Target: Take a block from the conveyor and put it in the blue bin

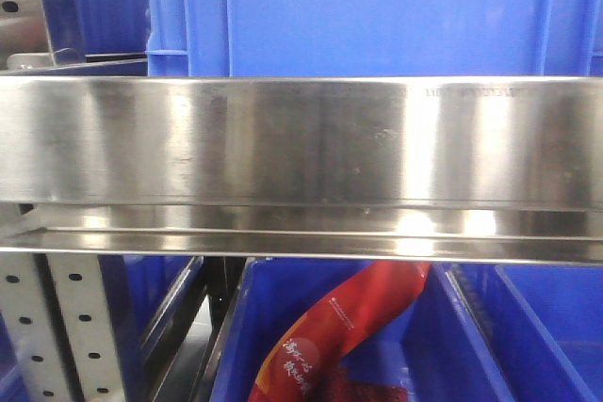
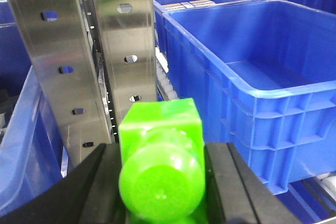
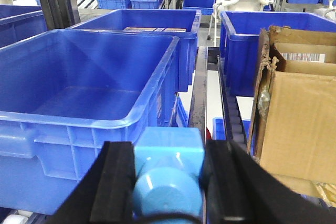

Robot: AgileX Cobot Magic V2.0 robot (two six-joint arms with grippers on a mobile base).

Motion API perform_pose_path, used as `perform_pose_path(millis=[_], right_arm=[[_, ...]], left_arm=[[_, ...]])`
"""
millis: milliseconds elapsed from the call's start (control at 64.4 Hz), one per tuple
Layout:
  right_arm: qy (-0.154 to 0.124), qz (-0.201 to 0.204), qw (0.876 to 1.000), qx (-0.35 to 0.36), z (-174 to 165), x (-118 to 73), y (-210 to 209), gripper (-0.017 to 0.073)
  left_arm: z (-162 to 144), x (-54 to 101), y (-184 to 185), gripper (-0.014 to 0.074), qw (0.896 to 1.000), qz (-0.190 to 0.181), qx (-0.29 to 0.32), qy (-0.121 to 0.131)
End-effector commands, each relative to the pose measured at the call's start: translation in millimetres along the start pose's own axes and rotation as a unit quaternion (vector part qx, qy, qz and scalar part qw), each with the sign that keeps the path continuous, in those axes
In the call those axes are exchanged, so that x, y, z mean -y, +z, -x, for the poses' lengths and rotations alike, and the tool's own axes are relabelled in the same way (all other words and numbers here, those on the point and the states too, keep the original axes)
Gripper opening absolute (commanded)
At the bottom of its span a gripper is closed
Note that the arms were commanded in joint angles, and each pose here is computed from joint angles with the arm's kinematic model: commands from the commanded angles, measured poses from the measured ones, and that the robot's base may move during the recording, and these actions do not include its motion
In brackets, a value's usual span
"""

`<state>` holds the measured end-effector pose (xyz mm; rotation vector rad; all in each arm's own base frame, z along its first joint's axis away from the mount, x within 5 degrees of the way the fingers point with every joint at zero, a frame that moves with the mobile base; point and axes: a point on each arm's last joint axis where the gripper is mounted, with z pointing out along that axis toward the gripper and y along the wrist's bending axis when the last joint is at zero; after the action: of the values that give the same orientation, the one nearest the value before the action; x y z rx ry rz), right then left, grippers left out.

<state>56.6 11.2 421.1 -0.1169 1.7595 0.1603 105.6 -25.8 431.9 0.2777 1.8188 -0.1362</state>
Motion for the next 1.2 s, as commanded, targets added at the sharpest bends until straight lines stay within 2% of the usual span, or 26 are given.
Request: perform_pose_path(millis=[0, 590, 870, 1009, 1087, 1180], right_arm=[[-0.003, -0.001, 1.0, 0.015, 4, 0.2, -2, -0.0151], [-0.003, -0.001, 1.0, 0.016, 4, 0.2, -2, -0.0151], [-0.003, -0.001, 0.999, 0.047, 10, 0.1, -2, -0.0151], [-0.004, 0.005, 0.999, 0.035, 8, -0.5, -2, -0.0151], [-0.003, 0.007, 0.999, 0.037, 9, -0.9, -3, -0.0151], [-0.004, 0.026, 0.999, 0.04, 18, -3.5, -1, -0.0151]], left_arm=[[2, 0.9, -2, -0.0111, 1.0, -0.004, 0.013, -0.003], [2, 0.9, -2, -0.0111, 1.0, -0.004, 0.013, -0.003], [2, 0.9, -2, -0.0111, 1.0, -0.004, 0.014, -0.003], [5, 0.6, -3, -0.0111, 1.0, -0.002, 0.025, -0.003], [8, 3.5, -3, -0.0111, 0.999, -0.016, 0.033, 0.0], [18, 11.8, 4, -0.0111, 0.998, -0.053, 0.031, 0.012]])
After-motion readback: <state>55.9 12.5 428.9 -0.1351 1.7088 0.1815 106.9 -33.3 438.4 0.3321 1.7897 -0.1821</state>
